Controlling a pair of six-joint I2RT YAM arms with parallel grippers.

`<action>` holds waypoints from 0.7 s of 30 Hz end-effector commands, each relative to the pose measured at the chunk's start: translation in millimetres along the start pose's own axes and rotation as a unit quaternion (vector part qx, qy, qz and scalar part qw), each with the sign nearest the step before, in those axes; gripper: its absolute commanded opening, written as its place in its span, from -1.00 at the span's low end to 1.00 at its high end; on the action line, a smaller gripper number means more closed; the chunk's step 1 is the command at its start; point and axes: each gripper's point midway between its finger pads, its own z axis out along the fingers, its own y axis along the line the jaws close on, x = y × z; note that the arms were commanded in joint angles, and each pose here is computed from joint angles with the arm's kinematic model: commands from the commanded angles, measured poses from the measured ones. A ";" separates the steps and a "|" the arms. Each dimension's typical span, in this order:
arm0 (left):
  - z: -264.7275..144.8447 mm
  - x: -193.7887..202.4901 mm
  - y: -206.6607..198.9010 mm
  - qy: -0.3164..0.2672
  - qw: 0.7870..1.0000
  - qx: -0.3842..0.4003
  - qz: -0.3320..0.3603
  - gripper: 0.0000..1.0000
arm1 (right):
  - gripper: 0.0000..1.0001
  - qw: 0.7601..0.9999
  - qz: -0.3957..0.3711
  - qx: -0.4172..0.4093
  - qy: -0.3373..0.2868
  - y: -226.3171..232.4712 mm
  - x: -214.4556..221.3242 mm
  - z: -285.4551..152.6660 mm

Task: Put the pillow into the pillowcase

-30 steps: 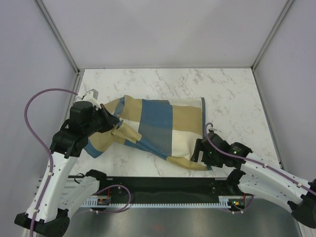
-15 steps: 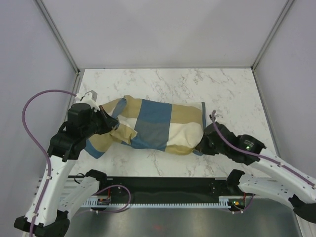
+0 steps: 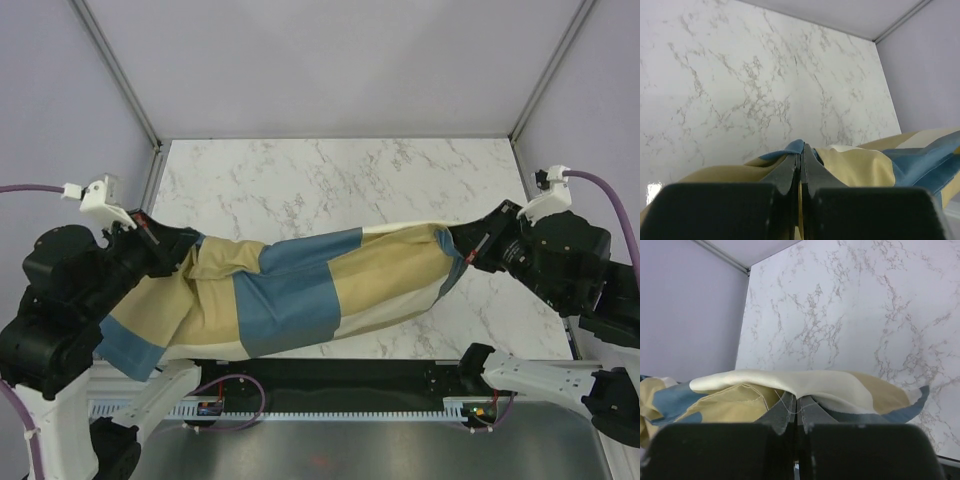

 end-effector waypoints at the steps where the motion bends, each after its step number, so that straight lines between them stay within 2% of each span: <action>1: -22.7 -23.9 -8.4 -0.040 0.999 0.009 0.029 -0.95 | -1.00 1.000 -0.009 0.021 -0.020 -10.0 -8.5 -3.4; 5: -8.0 -10.4 -13.0 -0.007 0.999 0.029 0.028 -0.95 | -1.00 0.998 0.000 0.044 -0.037 -23.5 -8.1 -0.3; 7: 24.6 11.6 -13.7 0.044 0.998 0.043 0.015 -0.95 | -1.00 0.996 -0.007 0.068 -0.050 -28.1 -10.9 8.3; 8: 38.7 8.8 -22.2 0.038 0.997 0.068 0.011 -0.95 | -1.00 0.995 -0.011 0.080 -0.054 -29.6 -11.4 12.8; 9: 61.7 29.0 -13.6 0.070 0.996 0.060 -0.007 -0.95 | -1.00 0.993 -0.011 0.101 -0.059 -31.6 -10.3 23.5; 11: 94.8 42.4 -8.8 0.093 0.994 0.058 -0.021 -0.95 | -1.00 0.983 -0.022 0.152 -0.096 -44.3 -15.6 40.1; 12: 119.5 49.8 -0.1 0.097 0.994 0.045 -0.031 -0.95 | -1.00 0.977 -0.037 0.182 -0.105 -47.2 -14.3 55.3; 13: 135.7 50.9 6.8 0.096 0.994 0.029 -0.035 -0.95 | -1.00 0.966 -0.041 0.213 -0.144 -52.9 -26.8 60.2; 14: 167.9 60.2 25.2 0.118 0.992 -0.014 -0.044 -0.95 | -1.00 0.957 -0.040 0.241 -0.157 -60.2 -35.0 68.0; 16: 201.9 55.5 28.8 0.119 0.990 -0.020 -0.067 -0.95 | -1.00 0.942 -0.039 0.287 -0.166 -75.3 -58.0 99.3; 17: 219.2 57.9 30.8 0.136 0.987 -0.014 -0.082 -0.96 | -1.00 0.955 -0.027 0.265 -0.132 -72.1 -53.2 119.4; 18: 246.4 56.0 33.3 0.147 0.984 -0.021 -0.094 -0.95 | -1.00 0.957 -0.021 0.268 -0.110 -79.1 -51.4 144.1; 20: 277.2 46.7 42.3 0.143 0.984 -0.042 -0.094 -0.95 | -1.00 0.959 0.011 0.263 -0.109 -100.9 -75.0 179.4; 21: 303.8 34.1 45.1 0.139 0.986 -0.048 -0.082 -0.88 | -0.99 0.953 0.016 0.282 -0.105 -118.1 -79.8 208.0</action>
